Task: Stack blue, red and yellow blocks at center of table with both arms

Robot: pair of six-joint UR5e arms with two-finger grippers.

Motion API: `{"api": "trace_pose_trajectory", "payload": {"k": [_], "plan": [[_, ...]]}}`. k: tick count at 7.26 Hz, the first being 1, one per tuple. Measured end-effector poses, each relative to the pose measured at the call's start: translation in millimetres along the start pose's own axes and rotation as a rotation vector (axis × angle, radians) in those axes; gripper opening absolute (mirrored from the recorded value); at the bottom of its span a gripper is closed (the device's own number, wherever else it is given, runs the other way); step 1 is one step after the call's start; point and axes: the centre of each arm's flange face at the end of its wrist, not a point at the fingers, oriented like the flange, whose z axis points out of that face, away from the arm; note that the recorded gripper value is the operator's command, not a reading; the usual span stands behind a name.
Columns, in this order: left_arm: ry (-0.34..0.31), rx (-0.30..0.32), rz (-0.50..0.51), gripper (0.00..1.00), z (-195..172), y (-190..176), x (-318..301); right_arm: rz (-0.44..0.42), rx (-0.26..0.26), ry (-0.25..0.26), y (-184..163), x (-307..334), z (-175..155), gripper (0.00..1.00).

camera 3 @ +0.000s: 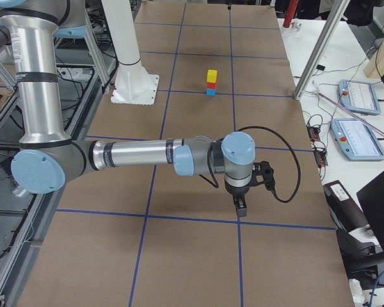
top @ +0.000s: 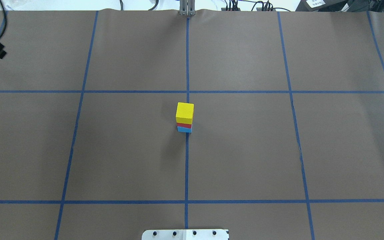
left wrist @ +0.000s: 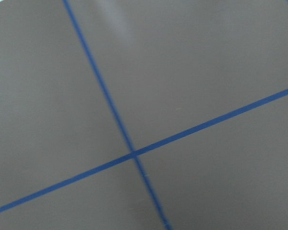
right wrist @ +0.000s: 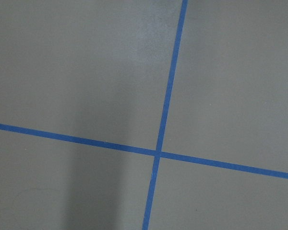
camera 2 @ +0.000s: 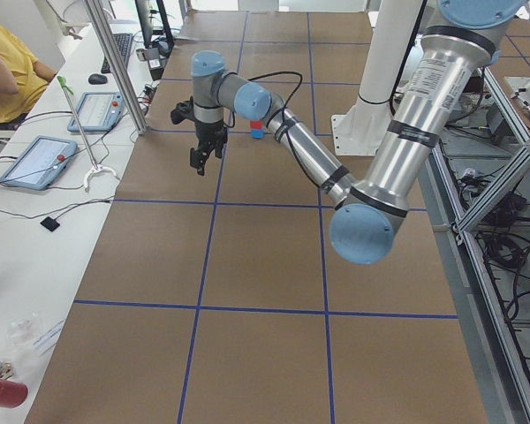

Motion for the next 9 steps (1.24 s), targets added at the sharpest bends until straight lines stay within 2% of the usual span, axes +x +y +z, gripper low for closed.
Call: {"api": "trace_pose_trajectory", "payload": {"k": [2, 4, 6, 7, 9], "plan": [[0.047, -0.036, -0.047, 1.00, 17, 90, -144, -0.017, -0.032, 0.004, 21, 21, 0, 1.00], [0.073, -0.055, -0.165, 1.00, 56, 157, -200, -0.017, -0.068, 0.018, 34, 31, 7, 1.00], [0.069, -0.050, -0.327, 1.00, 75, 196, -212, 0.000, -0.091, 0.016, 34, 36, 18, 1.00], [0.067, -0.047, -0.366, 1.00, 80, 208, -212, 0.006, -0.093, 0.014, 34, 36, 20, 1.00], [0.066, -0.037, -0.383, 1.00, 86, 209, -217, 0.009, -0.108, 0.011, 50, 43, 34, 1.00]]}}
